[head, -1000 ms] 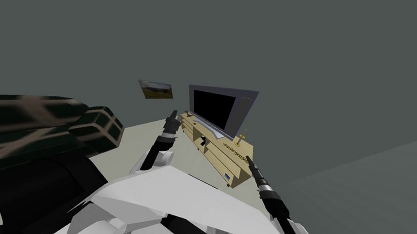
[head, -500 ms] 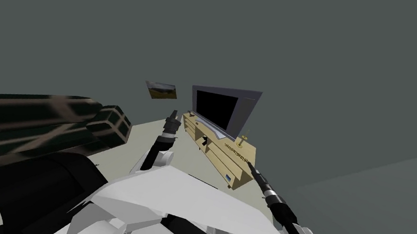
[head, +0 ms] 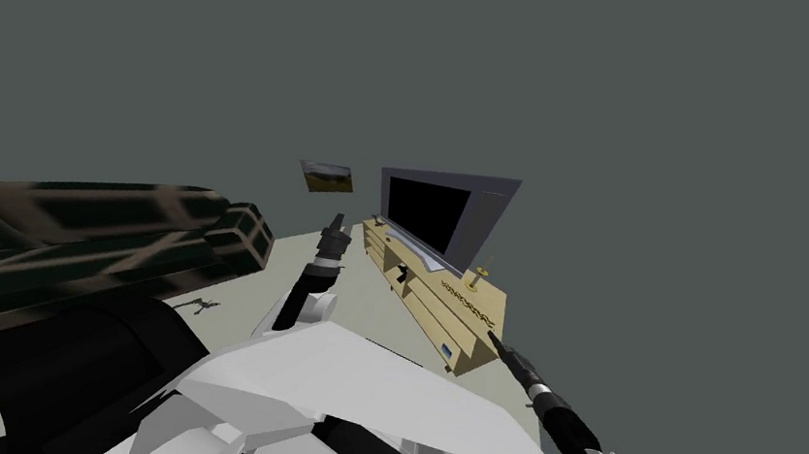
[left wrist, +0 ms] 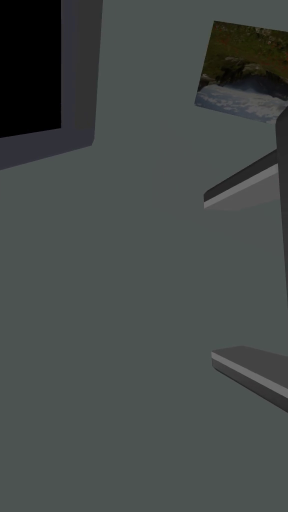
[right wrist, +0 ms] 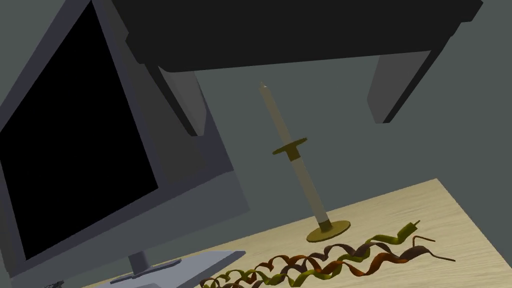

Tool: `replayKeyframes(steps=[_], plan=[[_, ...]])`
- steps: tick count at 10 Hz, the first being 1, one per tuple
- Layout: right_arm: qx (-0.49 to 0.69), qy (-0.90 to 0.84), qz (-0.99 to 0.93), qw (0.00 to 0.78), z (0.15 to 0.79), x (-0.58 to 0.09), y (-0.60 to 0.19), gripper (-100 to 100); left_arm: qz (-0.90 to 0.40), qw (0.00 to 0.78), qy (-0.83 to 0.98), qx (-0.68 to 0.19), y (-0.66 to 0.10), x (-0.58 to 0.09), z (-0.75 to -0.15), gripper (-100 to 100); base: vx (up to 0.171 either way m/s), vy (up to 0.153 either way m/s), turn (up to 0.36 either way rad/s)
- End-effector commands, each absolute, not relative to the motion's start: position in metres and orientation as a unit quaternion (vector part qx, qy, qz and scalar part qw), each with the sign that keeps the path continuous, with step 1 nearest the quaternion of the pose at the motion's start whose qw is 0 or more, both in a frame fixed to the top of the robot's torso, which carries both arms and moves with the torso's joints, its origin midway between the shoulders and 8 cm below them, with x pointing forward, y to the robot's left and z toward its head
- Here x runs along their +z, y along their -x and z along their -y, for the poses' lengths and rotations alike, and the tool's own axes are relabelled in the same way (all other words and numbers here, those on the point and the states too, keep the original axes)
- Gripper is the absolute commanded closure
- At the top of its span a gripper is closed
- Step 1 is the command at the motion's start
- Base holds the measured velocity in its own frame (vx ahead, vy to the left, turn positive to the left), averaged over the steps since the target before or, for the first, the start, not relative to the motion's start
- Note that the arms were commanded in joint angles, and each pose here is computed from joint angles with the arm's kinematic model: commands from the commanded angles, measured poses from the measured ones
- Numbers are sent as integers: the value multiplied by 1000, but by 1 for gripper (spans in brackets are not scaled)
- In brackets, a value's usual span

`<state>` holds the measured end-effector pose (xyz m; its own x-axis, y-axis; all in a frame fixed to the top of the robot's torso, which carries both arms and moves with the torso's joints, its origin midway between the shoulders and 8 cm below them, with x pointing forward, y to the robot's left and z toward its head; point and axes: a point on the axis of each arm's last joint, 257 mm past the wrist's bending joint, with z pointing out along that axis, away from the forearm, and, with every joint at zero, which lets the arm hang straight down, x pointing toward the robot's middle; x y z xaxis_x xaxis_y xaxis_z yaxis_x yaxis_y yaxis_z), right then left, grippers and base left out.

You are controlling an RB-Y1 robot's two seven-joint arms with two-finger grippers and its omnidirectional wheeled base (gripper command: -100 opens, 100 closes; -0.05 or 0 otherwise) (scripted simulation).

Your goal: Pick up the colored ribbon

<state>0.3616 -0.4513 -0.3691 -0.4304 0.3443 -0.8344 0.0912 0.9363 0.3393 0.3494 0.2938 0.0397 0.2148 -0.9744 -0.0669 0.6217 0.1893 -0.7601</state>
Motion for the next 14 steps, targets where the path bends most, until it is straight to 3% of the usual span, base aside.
replayKeyframes(steps=[1,14], plan=[[81,-103,-859,496,476,-384,-349,-100,-286,716,308,-557,-349,40,-294,0,-3,2,184],[-102,43,-926,361,607,-435,-277,-100,-286,716,308,-557,-349,40,-294,0,15,2,141]])
